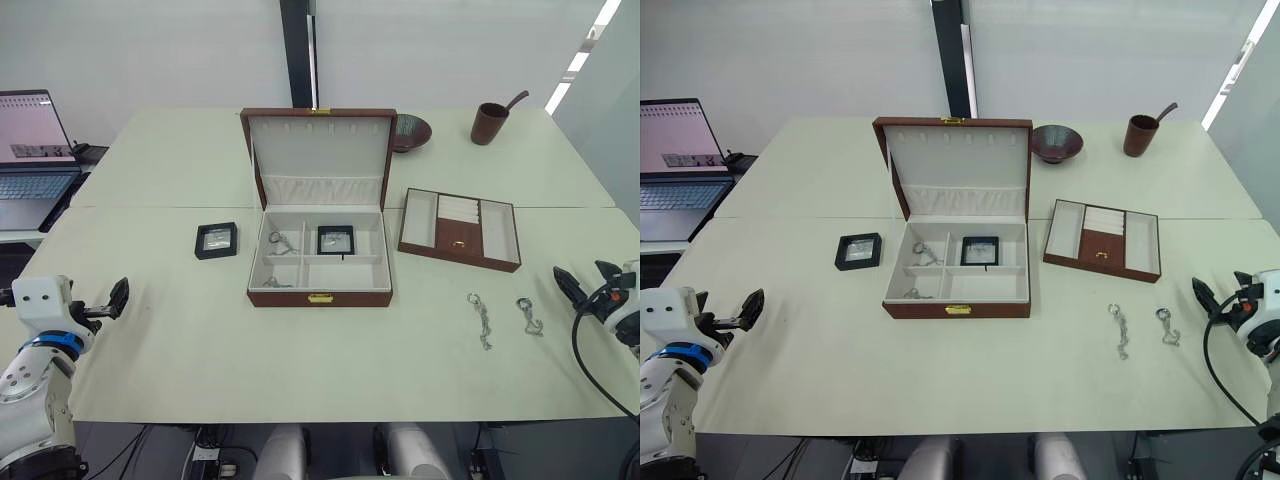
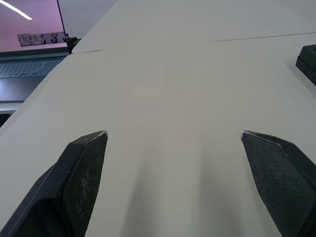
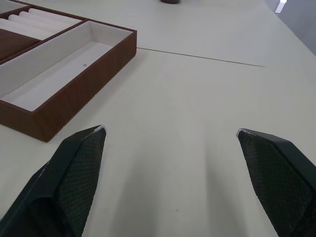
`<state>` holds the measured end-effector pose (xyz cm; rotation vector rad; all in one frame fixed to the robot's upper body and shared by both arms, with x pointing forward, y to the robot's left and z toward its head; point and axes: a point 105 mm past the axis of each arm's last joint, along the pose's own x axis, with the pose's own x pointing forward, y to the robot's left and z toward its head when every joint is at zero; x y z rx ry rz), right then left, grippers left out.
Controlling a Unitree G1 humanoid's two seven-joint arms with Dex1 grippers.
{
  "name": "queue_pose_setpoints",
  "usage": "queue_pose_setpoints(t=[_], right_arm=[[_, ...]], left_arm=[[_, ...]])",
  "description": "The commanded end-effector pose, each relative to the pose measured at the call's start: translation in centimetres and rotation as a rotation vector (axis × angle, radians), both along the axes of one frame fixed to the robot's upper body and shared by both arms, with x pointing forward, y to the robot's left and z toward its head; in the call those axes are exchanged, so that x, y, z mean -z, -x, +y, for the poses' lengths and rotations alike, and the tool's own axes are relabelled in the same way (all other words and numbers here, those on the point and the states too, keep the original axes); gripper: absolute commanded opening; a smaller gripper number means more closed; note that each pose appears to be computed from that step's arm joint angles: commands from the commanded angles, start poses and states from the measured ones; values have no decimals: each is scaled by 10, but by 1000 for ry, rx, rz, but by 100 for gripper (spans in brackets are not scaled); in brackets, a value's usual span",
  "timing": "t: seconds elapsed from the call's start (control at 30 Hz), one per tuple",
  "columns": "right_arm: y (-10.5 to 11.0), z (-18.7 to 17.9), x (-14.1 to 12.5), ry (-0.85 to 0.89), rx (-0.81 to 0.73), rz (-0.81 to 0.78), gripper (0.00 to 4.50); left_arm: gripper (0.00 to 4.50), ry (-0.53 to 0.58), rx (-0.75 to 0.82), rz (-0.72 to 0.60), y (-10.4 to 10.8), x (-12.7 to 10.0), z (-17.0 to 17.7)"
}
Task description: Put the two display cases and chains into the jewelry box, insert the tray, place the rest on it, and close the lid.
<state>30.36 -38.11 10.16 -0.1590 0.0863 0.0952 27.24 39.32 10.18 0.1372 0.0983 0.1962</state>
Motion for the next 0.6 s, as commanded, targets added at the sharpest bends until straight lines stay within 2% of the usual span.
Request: queue_pose_setpoints(t=[0.03, 0.13, 0.27, 0.4, 0.6], right_arm=[[-2, -3, -18, 29, -9, -50, 450], [-3, -1, -20, 26, -24, -54, 450], [-4, 14, -28, 17, -124, -65, 450], [-5, 41, -47, 1, -277, -99, 450], [9, 88, -63, 5, -544, -51, 450]], left_arm=[[448, -67, 33, -7, 0, -11, -2], [448, -93, 67, 24, 0, -7, -6], [448, -125, 159, 49, -5, -9, -16], [448, -170, 336, 106, -15, -6, -42], [448, -258, 486, 148, -34, -17, -55]])
